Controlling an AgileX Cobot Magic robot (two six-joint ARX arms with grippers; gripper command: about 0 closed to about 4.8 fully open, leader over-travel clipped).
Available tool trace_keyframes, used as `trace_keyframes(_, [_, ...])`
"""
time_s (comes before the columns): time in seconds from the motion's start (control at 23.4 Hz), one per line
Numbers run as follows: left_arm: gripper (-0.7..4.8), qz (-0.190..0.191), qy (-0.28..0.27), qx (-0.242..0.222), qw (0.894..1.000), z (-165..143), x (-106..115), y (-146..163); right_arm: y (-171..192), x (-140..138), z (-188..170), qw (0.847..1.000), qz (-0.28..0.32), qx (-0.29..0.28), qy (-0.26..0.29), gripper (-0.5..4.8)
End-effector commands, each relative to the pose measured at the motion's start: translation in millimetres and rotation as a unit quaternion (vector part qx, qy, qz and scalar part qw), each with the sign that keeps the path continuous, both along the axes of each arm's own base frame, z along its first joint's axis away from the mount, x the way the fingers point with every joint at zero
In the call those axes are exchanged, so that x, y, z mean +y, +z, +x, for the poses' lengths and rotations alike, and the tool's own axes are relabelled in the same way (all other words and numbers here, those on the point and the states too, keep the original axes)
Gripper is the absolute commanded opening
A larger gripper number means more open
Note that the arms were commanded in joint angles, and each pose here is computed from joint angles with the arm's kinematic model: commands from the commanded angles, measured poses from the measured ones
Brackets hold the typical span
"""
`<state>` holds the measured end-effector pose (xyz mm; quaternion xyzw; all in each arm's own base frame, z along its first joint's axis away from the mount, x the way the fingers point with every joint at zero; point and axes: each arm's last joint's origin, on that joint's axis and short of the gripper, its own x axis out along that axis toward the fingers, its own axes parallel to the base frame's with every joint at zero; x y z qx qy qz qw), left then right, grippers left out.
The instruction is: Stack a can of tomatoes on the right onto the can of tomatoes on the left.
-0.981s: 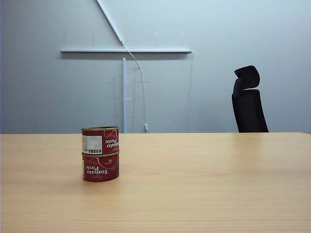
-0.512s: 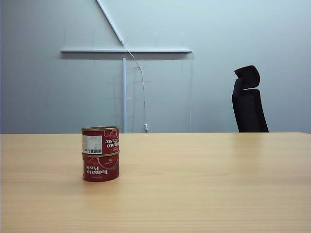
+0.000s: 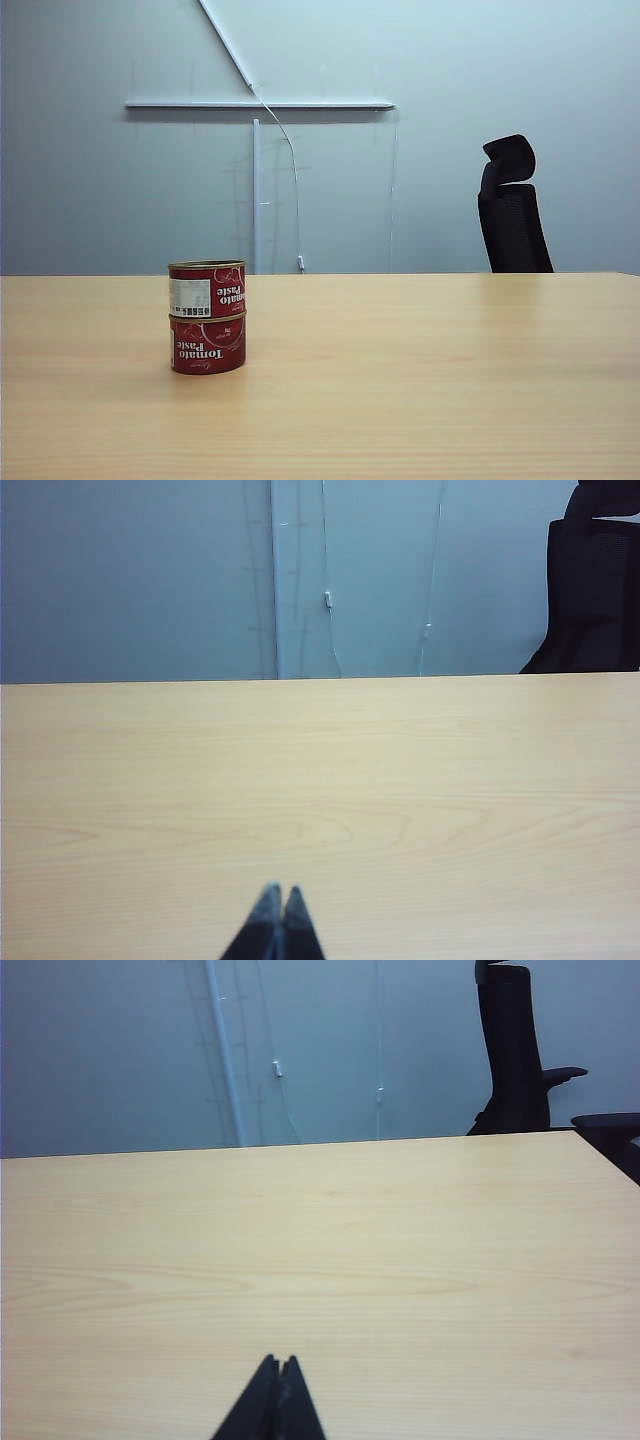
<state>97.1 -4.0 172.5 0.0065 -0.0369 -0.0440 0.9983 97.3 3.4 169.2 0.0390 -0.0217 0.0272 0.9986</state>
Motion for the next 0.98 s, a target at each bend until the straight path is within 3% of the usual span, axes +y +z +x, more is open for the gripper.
trace_keyframes(0.04, [-0.02, 0.003, 0.001, -0.007, 1.0, -0.1, 0.1, 1.7, -1.1, 1.3, 0.1, 1.0, -0.016, -0.001, 0.004, -0.05])
trace_keyframes(0.98, [-0.02, 0.003, 0.001, -0.007, 1.0, -0.1, 0.1, 1.7, -0.7, -0.8, 0.2, 1.0, -0.016, -0.003, -0.007, -0.05])
